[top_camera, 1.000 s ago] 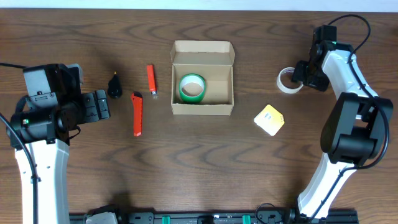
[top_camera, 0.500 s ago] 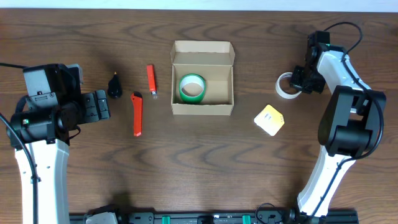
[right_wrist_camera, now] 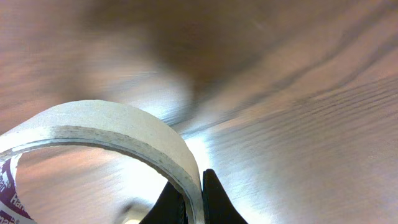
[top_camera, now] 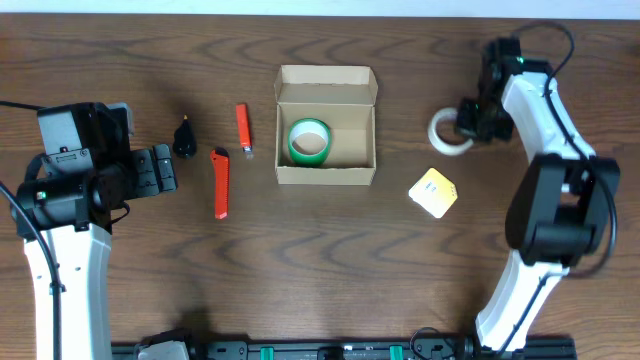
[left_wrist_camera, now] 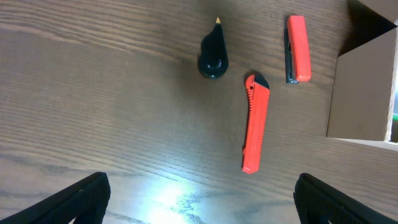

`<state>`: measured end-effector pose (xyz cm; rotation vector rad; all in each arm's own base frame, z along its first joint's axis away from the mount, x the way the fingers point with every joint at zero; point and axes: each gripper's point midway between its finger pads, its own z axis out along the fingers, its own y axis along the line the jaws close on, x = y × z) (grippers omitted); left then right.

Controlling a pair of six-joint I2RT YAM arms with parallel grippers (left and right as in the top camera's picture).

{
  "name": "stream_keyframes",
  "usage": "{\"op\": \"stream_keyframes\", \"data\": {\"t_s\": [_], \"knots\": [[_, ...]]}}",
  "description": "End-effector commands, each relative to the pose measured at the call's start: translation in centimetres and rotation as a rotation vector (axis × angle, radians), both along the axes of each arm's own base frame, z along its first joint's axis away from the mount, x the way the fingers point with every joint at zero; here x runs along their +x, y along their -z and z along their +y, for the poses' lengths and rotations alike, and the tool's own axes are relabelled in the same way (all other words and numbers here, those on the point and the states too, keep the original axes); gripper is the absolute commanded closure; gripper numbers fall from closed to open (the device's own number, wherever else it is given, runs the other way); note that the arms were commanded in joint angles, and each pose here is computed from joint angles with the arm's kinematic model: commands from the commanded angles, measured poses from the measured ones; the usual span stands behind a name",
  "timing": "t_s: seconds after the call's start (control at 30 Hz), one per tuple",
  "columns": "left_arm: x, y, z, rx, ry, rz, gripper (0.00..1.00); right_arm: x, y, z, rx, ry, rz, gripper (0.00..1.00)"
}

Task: Pack container
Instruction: 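Lower the white tape into the box beside the green tape, release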

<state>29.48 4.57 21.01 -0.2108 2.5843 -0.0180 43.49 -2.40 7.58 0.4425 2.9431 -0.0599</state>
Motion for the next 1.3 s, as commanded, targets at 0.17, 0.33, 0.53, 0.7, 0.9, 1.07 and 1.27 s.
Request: {"op": "stream_keyframes", "data": {"t_s": [0.17, 0.33, 0.53, 0.7, 0.9, 1.07, 1.27], "knots": [[0.2, -0.7, 0.3, 0.015, 0.001, -0.018, 0.05, -0.4, -17.8, 12.2, 0.007, -0.383, -0.437, 0.99], [0.2, -0.7, 0.3, 0.015, 0.001, -0.018, 0.05, -1.8, -18.9, 18.3, 0.002, -0.608, -0.489, 0.99], [0.2, -0.7, 0.3, 0.015, 0.001, -0.018, 0.05, -2.3, -15.8, 24.2, 0.021, -0.749, -0.450, 0.99], [0.2, -0.7, 0.3, 0.015, 0.001, -0.018, 0.05, -0.9, -12.3, 27.7, 0.069, -0.699, -0.433, 0.99], [0.2, -0.7, 0.3, 0.015, 0.001, -0.017, 0.05, 0.4, -6.4, 27.9, 0.081, -0.613, -0.323, 0.99], [0.2, -0.7, 0.3, 0.015, 0.001, -0.018, 0.05, 0.5, -3.2, 27.9, 0.066, -0.614, -0.257, 0.99], [0.2, -0.7, 0.3, 0.015, 0.001, -0.017, 0.05, 0.0, -0.5, 27.6, 0.046, -0.624, -0.188, 0.99]]}}
